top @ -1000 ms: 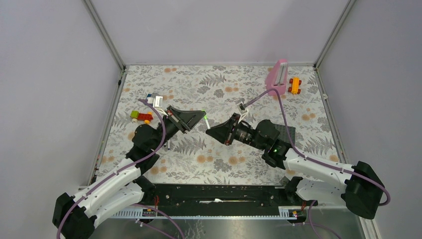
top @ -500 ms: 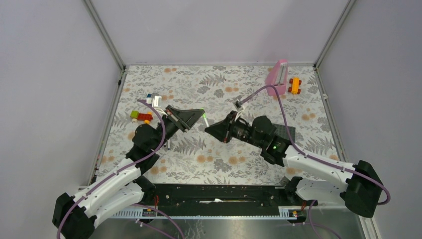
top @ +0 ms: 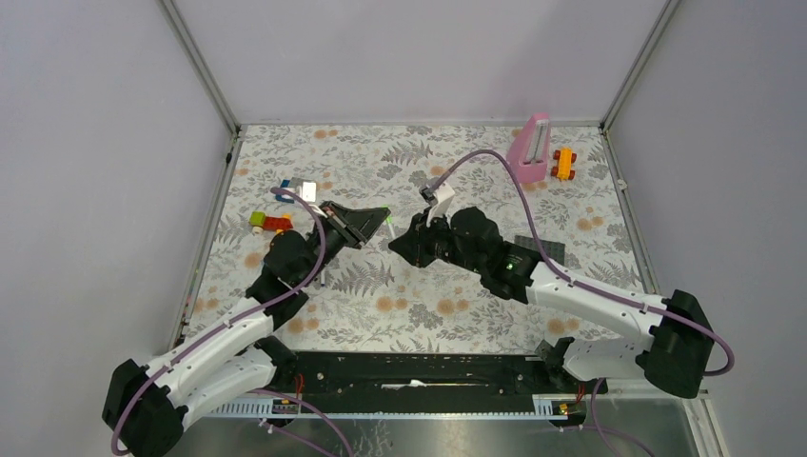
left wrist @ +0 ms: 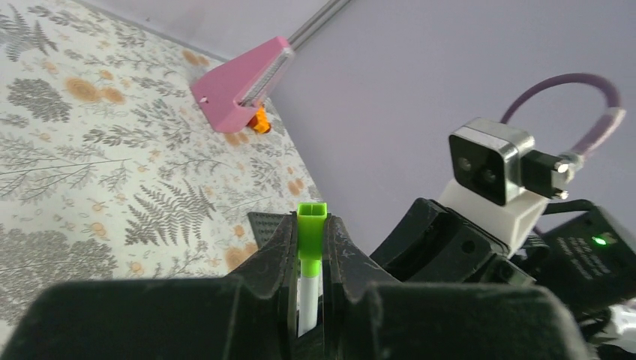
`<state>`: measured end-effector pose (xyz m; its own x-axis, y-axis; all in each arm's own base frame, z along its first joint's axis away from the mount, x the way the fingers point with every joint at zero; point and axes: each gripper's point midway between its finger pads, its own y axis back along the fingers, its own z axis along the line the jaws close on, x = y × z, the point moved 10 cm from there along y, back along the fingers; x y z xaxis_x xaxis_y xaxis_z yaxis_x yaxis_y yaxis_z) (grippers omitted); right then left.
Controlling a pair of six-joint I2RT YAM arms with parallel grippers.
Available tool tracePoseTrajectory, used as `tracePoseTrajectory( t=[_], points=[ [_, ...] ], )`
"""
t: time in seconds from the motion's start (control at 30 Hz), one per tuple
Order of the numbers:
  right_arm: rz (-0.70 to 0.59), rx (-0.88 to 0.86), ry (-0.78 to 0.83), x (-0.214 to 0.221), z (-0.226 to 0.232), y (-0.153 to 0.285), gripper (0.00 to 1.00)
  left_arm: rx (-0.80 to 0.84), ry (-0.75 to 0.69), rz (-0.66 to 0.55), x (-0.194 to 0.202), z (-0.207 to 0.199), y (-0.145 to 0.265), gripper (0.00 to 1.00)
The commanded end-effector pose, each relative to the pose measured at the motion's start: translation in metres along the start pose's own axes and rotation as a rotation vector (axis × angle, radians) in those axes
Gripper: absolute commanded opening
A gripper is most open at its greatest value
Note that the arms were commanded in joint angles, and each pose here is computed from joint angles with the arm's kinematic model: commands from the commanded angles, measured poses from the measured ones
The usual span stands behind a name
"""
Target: Insert the pens into the pen caps
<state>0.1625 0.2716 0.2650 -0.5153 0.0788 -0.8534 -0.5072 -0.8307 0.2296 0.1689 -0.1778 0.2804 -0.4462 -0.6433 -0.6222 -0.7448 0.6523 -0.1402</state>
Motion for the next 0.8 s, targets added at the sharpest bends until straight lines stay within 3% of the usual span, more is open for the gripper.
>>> tracePoseTrajectory(
  t=[0.0, 0.27, 0.77],
  points=[
    [-0.269, 0.12, 0.073, -0.064, 0.016, -0.011, 0.0, -0.015, 0.01, 0.244, 0.031, 0.003, 0.005, 0.0],
    [-0.256, 0.284, 0.114, -0.081, 0.018, -0.029, 0.0, -0.113, 0.013, 0.275, 0.039, 0.011, 0.001, 0.0],
    [-0.143, 0.393, 0.146, -0.103, 0.026, -0.057, 0.0, -0.296, -0.01, 0.344, 0.05, 0.021, -0.007, 0.0]
  ],
)
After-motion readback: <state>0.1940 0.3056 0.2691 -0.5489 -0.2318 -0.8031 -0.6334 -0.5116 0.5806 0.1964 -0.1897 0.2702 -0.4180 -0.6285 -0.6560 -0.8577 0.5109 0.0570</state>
